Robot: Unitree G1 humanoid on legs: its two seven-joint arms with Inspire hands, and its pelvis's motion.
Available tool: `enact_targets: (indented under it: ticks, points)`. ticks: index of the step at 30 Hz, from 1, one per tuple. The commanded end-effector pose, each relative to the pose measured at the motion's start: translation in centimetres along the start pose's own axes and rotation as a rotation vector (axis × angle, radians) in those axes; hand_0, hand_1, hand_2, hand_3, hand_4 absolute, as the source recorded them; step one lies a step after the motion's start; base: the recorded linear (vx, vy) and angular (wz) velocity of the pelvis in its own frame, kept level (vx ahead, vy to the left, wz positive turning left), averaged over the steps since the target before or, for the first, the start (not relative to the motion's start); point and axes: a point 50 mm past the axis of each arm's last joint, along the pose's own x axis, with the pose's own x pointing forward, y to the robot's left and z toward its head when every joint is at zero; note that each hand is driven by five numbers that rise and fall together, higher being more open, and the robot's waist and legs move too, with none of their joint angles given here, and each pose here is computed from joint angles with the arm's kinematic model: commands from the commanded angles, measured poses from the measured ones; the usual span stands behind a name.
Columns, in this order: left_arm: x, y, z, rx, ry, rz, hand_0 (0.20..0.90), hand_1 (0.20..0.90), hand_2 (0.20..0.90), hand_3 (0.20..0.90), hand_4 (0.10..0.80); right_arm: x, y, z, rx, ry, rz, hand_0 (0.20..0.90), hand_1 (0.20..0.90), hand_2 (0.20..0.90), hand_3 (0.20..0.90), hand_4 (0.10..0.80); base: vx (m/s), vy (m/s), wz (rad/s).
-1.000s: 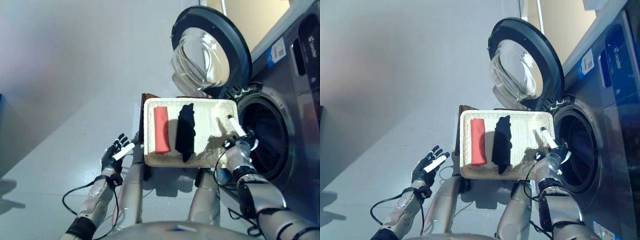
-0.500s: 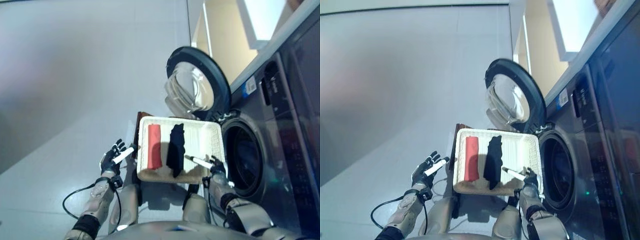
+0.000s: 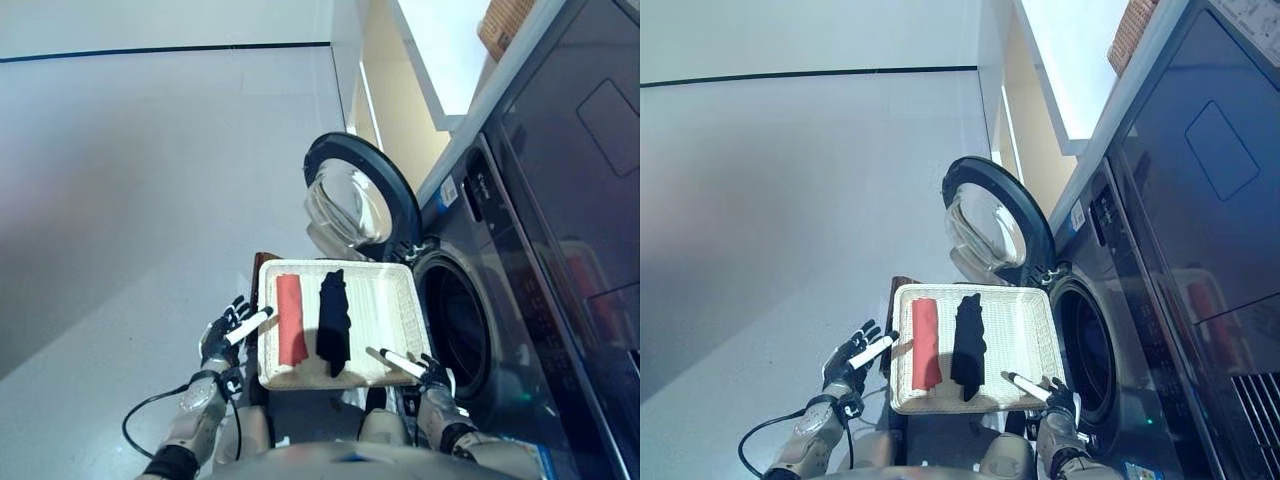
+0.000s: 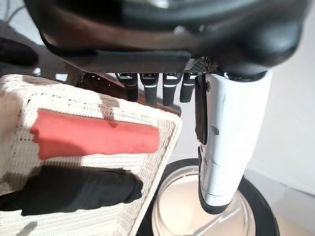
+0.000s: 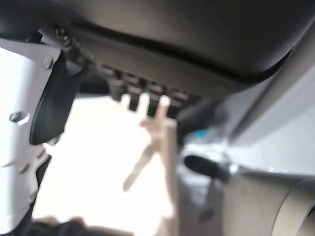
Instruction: Pick up the clothes and place them into the washing machine
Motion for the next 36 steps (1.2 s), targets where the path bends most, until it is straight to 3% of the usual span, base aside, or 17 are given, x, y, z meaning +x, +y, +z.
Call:
enact_targets:
  ticks: [1,6,12,23,29,36]
  points:
    - [0.4,-1.5,3.4,0.006,-0.168,-0.072,0.9,0.9,0.9,0.9,0.8,0.5,0.0,4.3,-0.011,-0.156,-0.009,0.9,0.9,0.9,0.9,0.8,-0.043,-0.004,-0.03]
    - [0.4,-1.5,4.0,0.011,-0.193,-0.081,0.9,0.9,0.9,0.9,0.8,0.4,0.5,6.5,-0.029,-0.236,0.008,0.9,0.9,0.9,0.9,0.8,-0.057,0.009,0.02]
    - [0.4,-1.6,6.6,0.0,-0.29,-0.091,0.9,0.9,0.9,0.9,0.8,-0.2,1.6,13.0,-0.066,-0.419,0.001,0.9,0.9,0.9,0.9,0.8,-0.155,0.047,0.14]
    - [0.0,-2.0,7.5,0.028,-0.321,-0.113,0.9,0.9,0.9,0.9,0.8,-1.9,2.5,21.1,-0.231,-0.614,-0.073,0.9,0.9,0.9,0.9,0.8,-0.052,0.021,0.09]
    - [-0.1,-2.2,8.0,0.044,-0.337,-0.125,0.9,0.9,0.9,0.9,0.8,-2.4,4.0,22.2,-0.449,-0.63,-0.098,0.9,0.9,0.9,0.9,0.8,-0.003,0.008,0.02]
    - [0.0,-2.6,8.0,0.052,-0.331,-0.141,0.9,0.9,0.9,0.9,0.8,-2.1,4.9,20.8,-0.492,-0.544,-0.083,0.9,0.9,0.9,0.9,0.8,0.02,-0.002,0.08]
